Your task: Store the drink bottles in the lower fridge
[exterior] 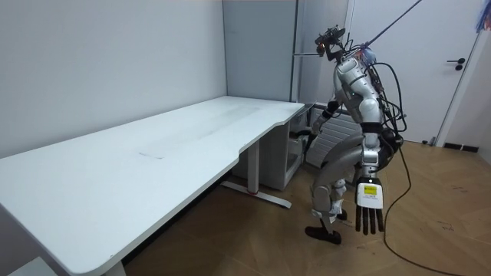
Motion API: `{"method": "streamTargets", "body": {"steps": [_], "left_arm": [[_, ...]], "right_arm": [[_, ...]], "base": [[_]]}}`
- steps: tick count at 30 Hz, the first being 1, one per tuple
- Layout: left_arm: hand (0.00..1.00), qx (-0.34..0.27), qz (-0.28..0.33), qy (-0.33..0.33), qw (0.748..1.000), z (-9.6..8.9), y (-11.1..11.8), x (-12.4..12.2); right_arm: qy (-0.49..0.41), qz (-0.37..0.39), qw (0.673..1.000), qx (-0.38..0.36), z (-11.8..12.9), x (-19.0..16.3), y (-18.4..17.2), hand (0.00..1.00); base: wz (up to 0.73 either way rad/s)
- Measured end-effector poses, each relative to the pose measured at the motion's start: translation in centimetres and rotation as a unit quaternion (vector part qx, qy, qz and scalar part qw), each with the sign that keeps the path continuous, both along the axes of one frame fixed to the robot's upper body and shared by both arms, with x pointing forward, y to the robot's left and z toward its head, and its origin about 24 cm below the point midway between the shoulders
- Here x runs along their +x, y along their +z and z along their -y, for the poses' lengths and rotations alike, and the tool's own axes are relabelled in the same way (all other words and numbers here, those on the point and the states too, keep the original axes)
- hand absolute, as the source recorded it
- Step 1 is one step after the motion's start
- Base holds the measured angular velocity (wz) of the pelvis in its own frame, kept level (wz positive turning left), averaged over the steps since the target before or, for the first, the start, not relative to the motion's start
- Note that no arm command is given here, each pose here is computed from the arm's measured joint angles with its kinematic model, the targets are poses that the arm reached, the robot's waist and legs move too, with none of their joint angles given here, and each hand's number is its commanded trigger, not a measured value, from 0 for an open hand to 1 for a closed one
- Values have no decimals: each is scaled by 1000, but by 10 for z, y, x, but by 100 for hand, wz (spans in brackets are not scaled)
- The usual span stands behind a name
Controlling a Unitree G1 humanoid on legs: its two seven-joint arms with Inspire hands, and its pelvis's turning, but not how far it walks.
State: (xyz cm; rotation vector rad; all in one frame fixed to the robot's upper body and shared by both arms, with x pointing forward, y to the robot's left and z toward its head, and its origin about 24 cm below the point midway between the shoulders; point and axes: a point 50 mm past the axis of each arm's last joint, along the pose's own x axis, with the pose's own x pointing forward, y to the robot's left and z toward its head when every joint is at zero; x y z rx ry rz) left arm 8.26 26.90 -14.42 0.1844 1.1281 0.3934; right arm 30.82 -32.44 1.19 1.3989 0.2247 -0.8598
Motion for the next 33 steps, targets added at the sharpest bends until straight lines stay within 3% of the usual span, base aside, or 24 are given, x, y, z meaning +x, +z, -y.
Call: {"method": "streamTargets", "body": {"steps": [12, 22, 33], "left_arm": [[0, 7, 10, -14, 1000, -2, 2, 1], [0, 9, -6, -33, 999, -4, 3, -22], [0, 12, 5, -44, 999, -3, 5, -18]], "right_arm": [[-12, -27, 1000, 2, 2, 14, 24, 0], [-13, -77, 997, 7, -1, 12, 22, 0], [19, -114, 993, -7, -11, 20, 35, 0]], "base": [[2], [0], [1]]}}
